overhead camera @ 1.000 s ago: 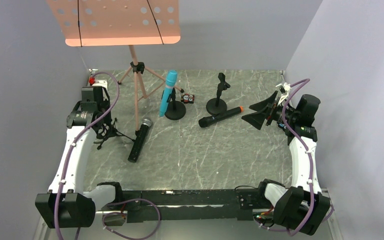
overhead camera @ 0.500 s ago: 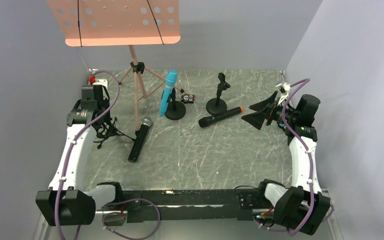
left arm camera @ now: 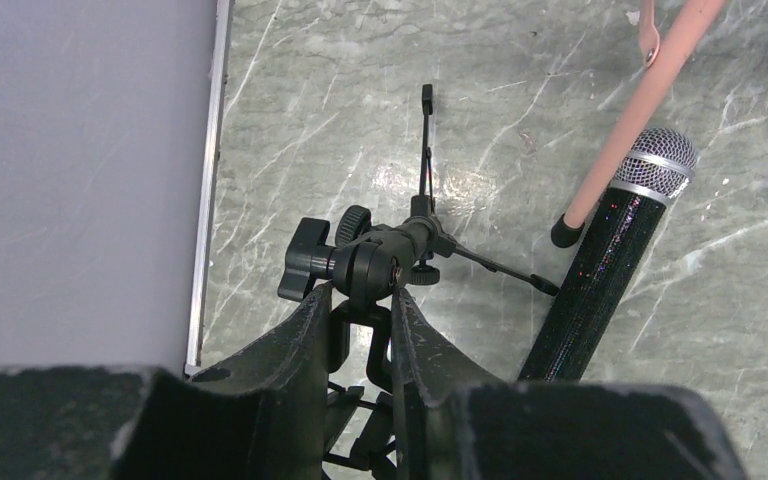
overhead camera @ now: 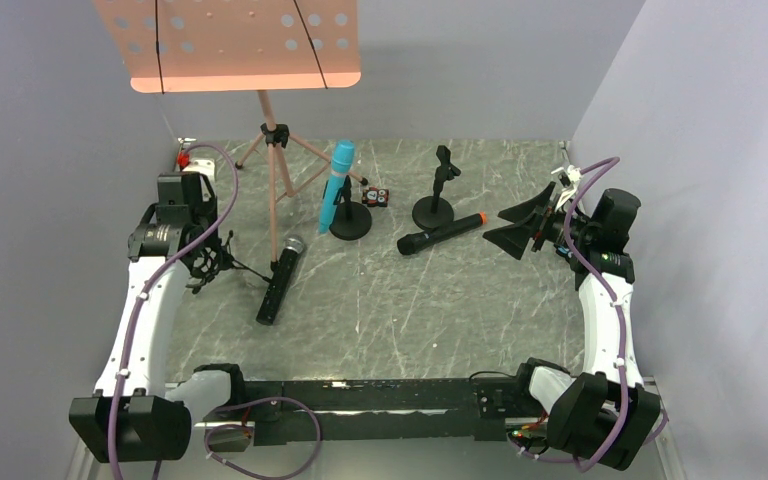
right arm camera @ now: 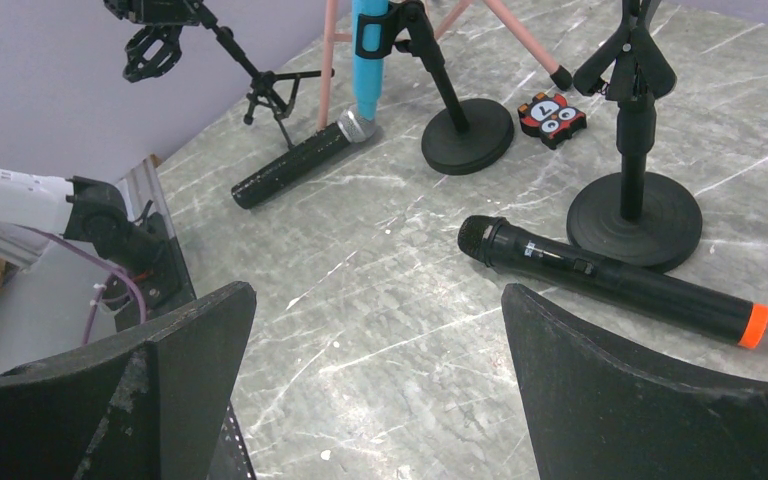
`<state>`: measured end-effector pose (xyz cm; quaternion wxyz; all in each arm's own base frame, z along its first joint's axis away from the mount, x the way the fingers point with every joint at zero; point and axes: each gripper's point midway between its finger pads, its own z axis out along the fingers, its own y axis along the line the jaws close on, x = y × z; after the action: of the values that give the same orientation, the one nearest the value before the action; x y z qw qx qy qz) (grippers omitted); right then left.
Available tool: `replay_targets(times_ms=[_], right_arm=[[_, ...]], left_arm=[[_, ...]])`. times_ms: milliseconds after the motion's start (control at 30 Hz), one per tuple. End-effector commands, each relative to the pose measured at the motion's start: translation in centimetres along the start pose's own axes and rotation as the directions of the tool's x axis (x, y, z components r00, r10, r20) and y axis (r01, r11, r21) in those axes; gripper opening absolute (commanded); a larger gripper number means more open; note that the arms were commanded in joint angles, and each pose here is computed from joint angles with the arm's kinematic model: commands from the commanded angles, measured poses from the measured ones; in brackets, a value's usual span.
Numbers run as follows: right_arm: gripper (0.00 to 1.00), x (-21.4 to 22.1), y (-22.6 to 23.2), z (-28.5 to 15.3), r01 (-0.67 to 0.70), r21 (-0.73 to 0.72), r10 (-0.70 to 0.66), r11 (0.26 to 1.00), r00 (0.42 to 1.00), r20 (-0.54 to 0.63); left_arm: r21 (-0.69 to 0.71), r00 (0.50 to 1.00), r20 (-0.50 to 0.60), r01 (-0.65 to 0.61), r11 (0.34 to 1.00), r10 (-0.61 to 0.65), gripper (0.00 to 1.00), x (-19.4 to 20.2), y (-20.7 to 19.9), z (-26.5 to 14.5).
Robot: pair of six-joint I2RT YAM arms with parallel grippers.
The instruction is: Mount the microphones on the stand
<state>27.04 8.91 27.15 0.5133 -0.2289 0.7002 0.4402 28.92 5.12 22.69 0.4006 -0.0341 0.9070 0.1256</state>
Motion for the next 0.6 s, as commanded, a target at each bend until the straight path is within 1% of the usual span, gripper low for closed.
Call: replay_targets(times_ms=[0,200,267,433,567], right_arm=[[1.00,-0.4,0.0,0.1,0.037,-0.001,-0.037,0.999,0.999,0.003],[1.00,-0.4,0.0,0.1,0.034,-0.002,-0.034,0.999,0.999,0.003],[1.00,-0.4,-0.2,0.0,0.060,0.000,-0.060,0.998,0.998,0.003],[1.00,-0.4,-0.2,0.1,0.060,0.000,-0.060,0.998,0.998,0.002],[1.00,-0.3,-0.3,0.1,0.061,0.004,-0.061,0.998,0.998,0.001]], left_arm=[[0.006,0.990,0.139,0.017,1.000,-0.018,0.00,-3.8,0.6,-2.2],[0.071,0.980,0.195,0.024,0.997,-0.038,0.00,-5.5,0.0,-4.4],[0.079,0.977,0.211,0.024,0.997,-0.040,0.00,-5.9,0.2,-5.3],[0.099,0.969,0.246,0.017,0.995,-0.041,0.00,-6.6,0.3,-7.5],[0.218,0.962,0.269,-0.005,0.976,-0.055,0.00,-7.0,-1.7,-9.4]])
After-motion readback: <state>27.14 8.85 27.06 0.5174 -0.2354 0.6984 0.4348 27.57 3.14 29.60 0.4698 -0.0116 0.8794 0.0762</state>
